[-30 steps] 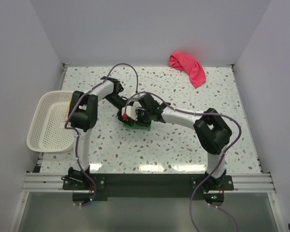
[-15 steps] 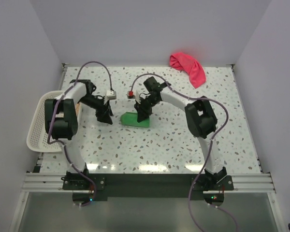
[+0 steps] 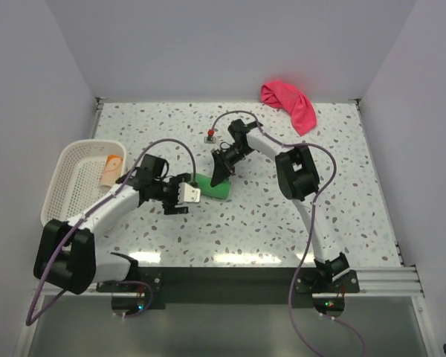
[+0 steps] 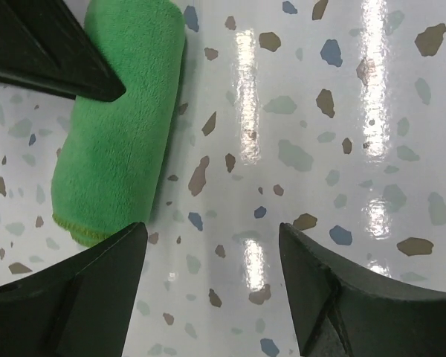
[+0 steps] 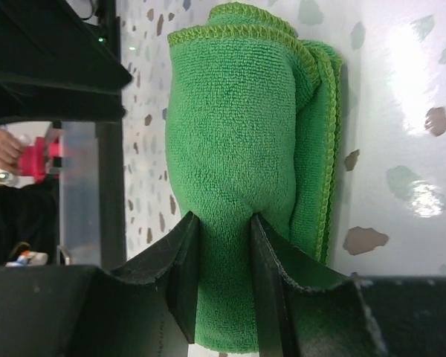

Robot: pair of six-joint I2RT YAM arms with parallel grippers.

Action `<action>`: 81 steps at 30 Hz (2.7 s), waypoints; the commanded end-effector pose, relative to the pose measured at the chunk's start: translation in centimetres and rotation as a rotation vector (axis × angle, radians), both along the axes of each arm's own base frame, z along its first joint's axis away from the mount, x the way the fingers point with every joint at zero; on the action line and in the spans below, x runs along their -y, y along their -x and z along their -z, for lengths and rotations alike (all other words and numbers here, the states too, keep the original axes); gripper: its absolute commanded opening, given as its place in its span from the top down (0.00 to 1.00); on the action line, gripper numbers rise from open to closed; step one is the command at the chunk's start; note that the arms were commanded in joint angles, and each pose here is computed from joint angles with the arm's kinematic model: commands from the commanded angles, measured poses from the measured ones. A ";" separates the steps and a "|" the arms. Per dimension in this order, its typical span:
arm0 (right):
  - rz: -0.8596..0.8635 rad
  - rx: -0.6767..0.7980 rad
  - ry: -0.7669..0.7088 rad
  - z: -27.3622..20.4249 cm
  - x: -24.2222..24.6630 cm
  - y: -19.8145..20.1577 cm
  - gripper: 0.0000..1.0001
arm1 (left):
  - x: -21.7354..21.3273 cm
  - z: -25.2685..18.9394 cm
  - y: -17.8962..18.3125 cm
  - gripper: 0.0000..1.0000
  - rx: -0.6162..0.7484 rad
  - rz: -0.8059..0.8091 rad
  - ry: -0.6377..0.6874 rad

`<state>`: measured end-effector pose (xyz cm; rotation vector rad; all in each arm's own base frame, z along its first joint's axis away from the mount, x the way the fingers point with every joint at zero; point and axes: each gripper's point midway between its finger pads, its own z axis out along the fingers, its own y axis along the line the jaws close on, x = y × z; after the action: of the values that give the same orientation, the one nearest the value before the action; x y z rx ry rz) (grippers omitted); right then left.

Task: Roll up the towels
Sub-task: Roll the towel

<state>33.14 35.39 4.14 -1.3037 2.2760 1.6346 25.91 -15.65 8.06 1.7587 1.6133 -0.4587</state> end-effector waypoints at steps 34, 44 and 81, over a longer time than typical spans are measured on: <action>0.001 0.050 0.252 3.4 3.3 2.1 0.72 | 4.1 7.2 -1.8 0.75 0.055 0.075 -0.253; 0.219 0.488 0.196 -5.1 9.2 -2.8 0.46 | 3.8 7.2 -0.4 0.79 -0.372 -0.027 -0.205; -0.062 1.311 0.158 -6.0 2.7 1.0 0.37 | 3.8 10.7 -5.2 0.74 -0.725 -0.097 -0.161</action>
<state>30.44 31.42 8.83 -1.7149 1.6132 0.3482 33.67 -22.51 3.48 1.6126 2.0480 -1.0704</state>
